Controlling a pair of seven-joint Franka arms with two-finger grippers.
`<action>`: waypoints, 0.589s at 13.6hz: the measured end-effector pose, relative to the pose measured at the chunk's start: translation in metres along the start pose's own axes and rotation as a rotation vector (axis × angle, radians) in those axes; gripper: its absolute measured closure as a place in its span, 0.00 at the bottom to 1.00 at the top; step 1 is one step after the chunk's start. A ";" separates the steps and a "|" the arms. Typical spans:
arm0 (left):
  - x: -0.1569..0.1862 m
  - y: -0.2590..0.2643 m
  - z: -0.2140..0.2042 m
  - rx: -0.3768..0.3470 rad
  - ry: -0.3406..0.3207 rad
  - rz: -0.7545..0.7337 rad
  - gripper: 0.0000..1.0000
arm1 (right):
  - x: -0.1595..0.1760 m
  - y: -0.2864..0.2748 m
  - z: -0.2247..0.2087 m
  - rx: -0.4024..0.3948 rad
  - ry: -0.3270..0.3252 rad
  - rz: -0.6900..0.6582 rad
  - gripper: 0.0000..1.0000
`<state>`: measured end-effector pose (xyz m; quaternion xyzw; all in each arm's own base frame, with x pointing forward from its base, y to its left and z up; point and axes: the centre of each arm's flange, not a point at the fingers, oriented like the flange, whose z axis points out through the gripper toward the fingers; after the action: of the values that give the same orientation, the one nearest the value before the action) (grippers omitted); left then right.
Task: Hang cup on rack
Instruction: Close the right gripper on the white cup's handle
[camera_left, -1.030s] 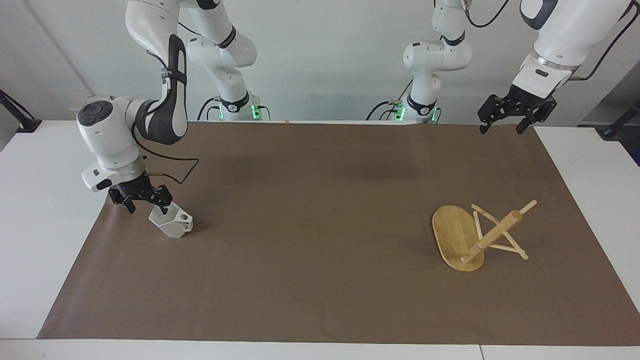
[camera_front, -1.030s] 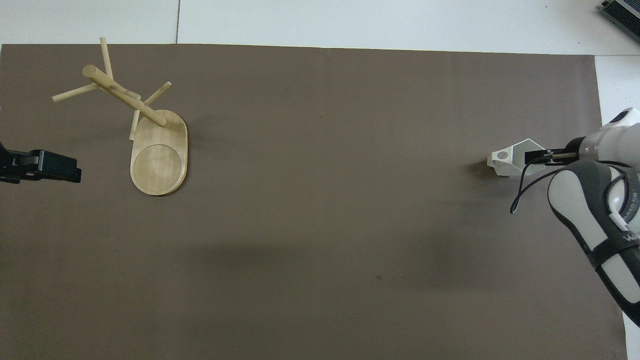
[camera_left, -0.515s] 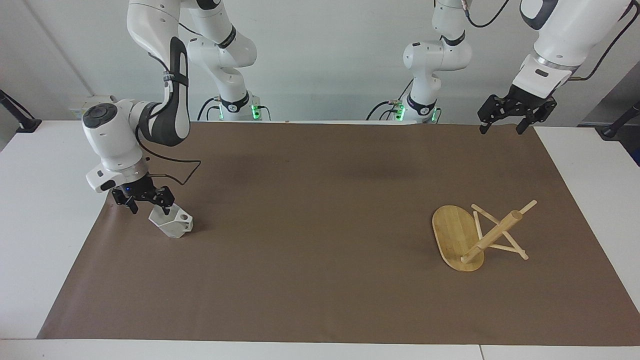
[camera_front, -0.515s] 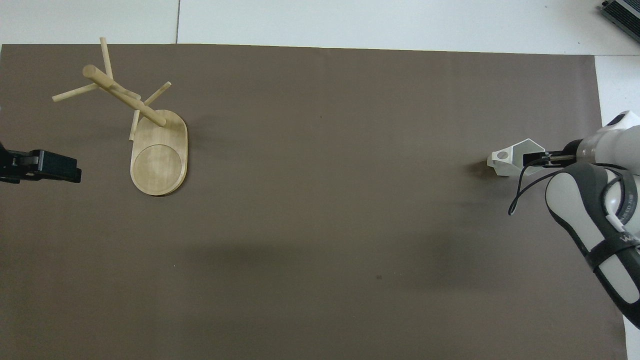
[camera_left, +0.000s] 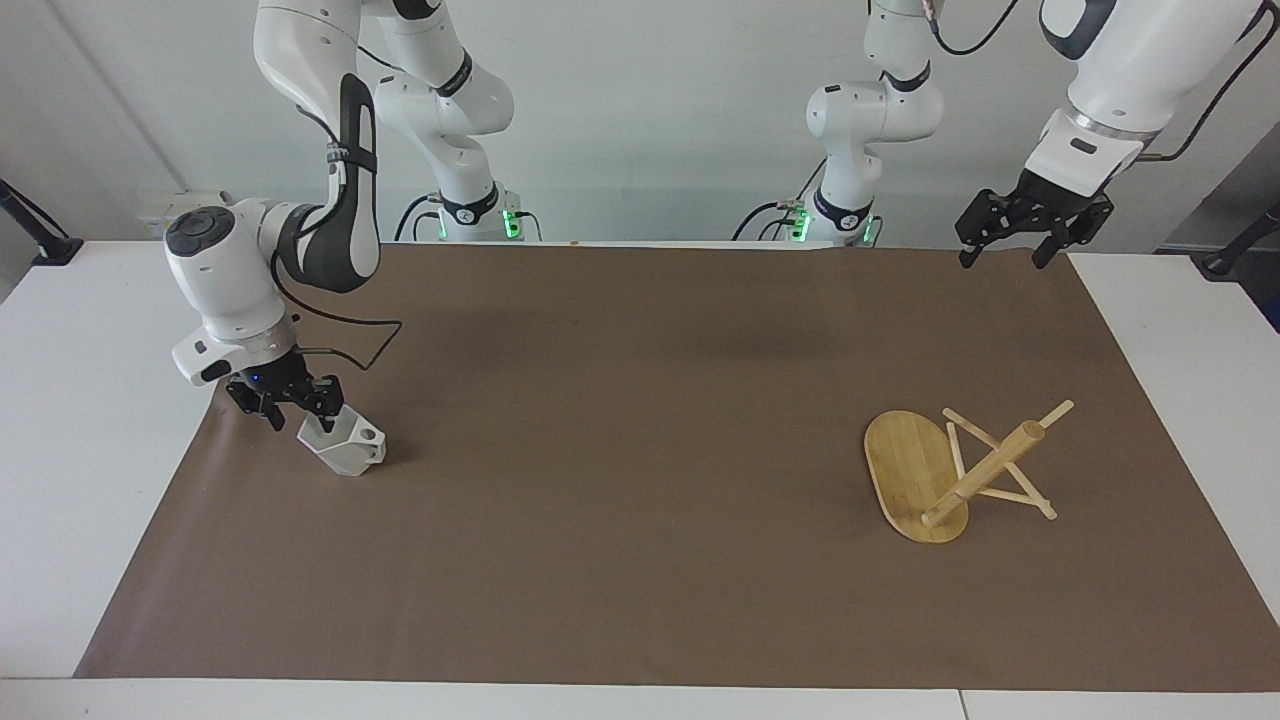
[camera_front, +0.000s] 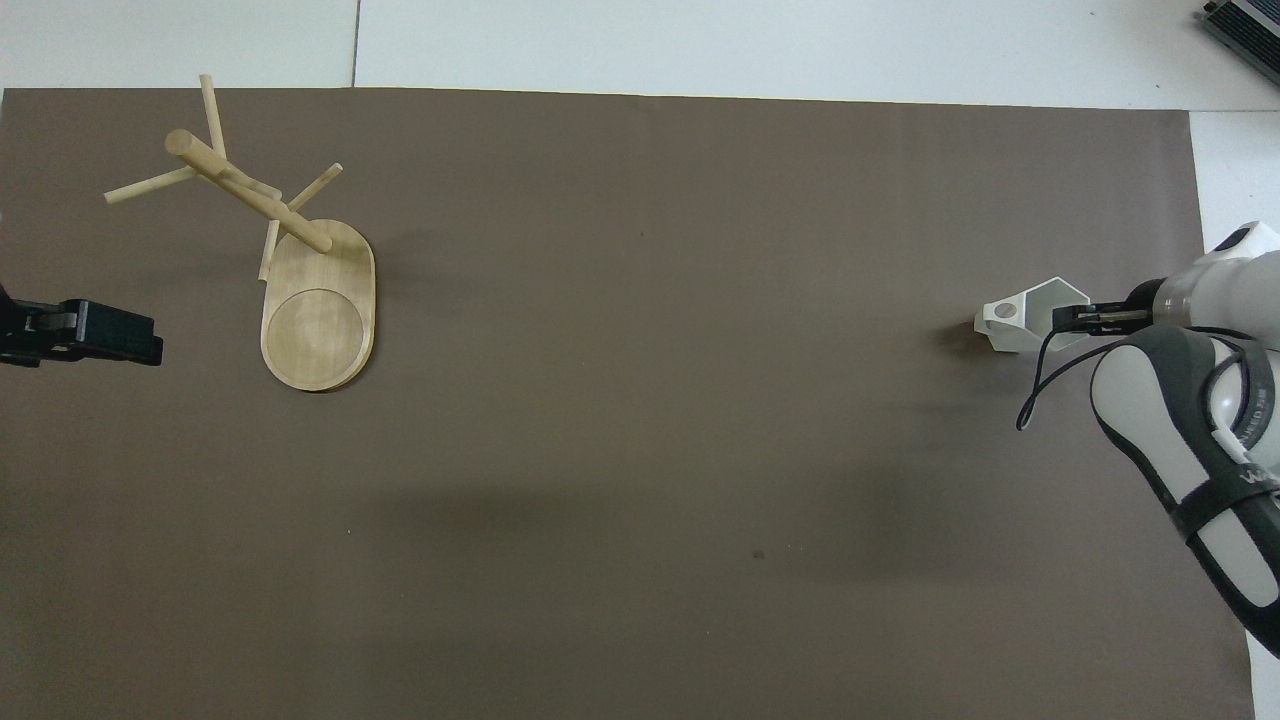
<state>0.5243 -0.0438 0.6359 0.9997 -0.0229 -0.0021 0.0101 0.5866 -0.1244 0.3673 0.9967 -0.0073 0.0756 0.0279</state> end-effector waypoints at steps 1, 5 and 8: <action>0.000 0.000 0.000 0.000 0.000 0.000 0.00 | 0.000 0.000 0.000 0.000 0.000 0.000 0.34; 0.000 0.000 0.000 0.000 0.000 0.000 0.00 | 0.000 0.000 0.000 0.000 0.001 0.000 0.59; 0.000 0.000 0.000 0.000 0.000 0.000 0.00 | 0.000 0.000 0.000 0.000 0.001 0.000 0.79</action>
<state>0.5243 -0.0438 0.6359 0.9997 -0.0229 -0.0021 0.0101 0.5868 -0.1244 0.3674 0.9967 -0.0073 0.0762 0.0280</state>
